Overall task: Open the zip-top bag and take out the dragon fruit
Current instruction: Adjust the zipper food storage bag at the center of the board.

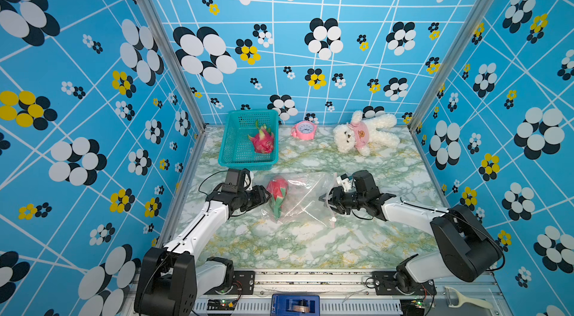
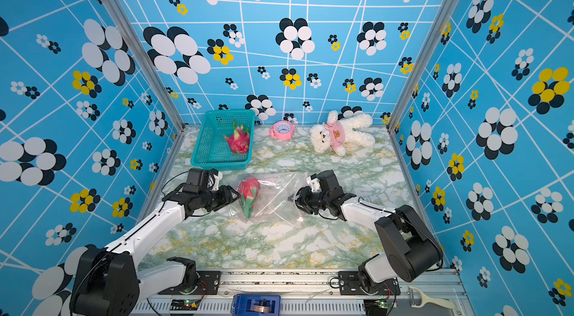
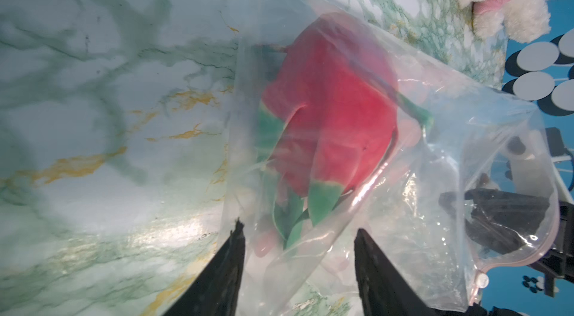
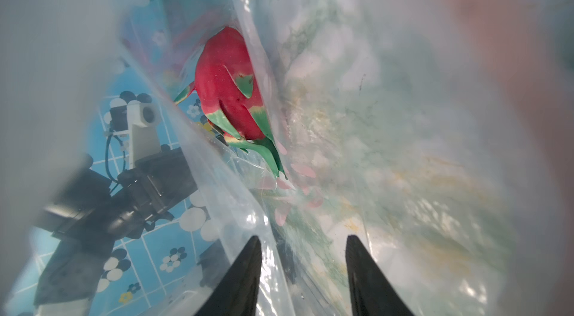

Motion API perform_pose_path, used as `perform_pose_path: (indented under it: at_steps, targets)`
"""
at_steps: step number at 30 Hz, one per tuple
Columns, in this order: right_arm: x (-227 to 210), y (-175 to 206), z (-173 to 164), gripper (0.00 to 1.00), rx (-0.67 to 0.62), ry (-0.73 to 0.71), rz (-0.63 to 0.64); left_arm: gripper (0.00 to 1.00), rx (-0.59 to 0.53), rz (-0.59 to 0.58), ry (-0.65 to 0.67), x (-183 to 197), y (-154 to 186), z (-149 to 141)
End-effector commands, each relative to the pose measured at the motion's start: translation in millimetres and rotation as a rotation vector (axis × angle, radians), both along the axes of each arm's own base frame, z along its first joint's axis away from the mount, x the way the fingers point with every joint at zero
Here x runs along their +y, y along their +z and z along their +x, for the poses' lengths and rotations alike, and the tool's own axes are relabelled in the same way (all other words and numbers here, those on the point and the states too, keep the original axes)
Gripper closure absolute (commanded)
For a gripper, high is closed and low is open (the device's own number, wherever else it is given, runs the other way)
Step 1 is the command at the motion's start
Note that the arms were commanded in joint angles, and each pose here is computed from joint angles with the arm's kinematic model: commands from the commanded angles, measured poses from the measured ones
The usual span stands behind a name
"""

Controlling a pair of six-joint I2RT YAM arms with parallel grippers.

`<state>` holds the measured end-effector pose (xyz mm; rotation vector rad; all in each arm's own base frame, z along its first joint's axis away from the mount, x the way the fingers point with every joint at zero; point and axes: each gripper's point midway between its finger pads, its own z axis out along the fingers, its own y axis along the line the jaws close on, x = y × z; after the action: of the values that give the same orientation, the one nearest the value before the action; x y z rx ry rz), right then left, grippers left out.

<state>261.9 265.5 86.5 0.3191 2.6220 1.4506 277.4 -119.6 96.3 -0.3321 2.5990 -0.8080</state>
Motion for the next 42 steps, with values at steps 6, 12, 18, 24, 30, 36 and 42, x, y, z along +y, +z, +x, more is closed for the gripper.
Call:
perform_pose_path:
  at_steps: [6,12,18,24,30,36,42]
  targets:
    - [37.4,9.4,5.5,0.51,-0.025,0.071,0.038,0.65,0.002,0.024,0.007,7.9,-9.2,1.7]
    - [58.1,12.9,11.4,0.51,-0.041,0.099,0.042,0.79,0.011,0.02,-0.027,3.7,-13.8,10.8]
    - [46.9,-4.4,14.6,0.54,-0.03,0.071,-0.087,1.0,0.039,-0.014,-0.063,-1.5,-6.8,12.6]
    - [36.4,-27.8,10.8,0.57,0.003,0.06,-0.154,1.0,-0.02,-0.027,-0.02,0.9,30.7,10.3]
    - [26.5,-37.7,7.2,0.54,0.009,0.044,-0.171,1.0,-0.083,-0.007,-0.037,-6.0,60.3,4.7]
    - [-1.2,-23.9,-4.9,0.49,-0.04,-0.017,-0.105,1.0,-0.083,0.034,-0.046,-2.0,61.7,4.9]
    - [-7.2,1.7,-17.2,0.49,-0.102,-0.021,-0.018,1.0,-0.071,0.035,-0.062,-6.9,53.5,8.8]
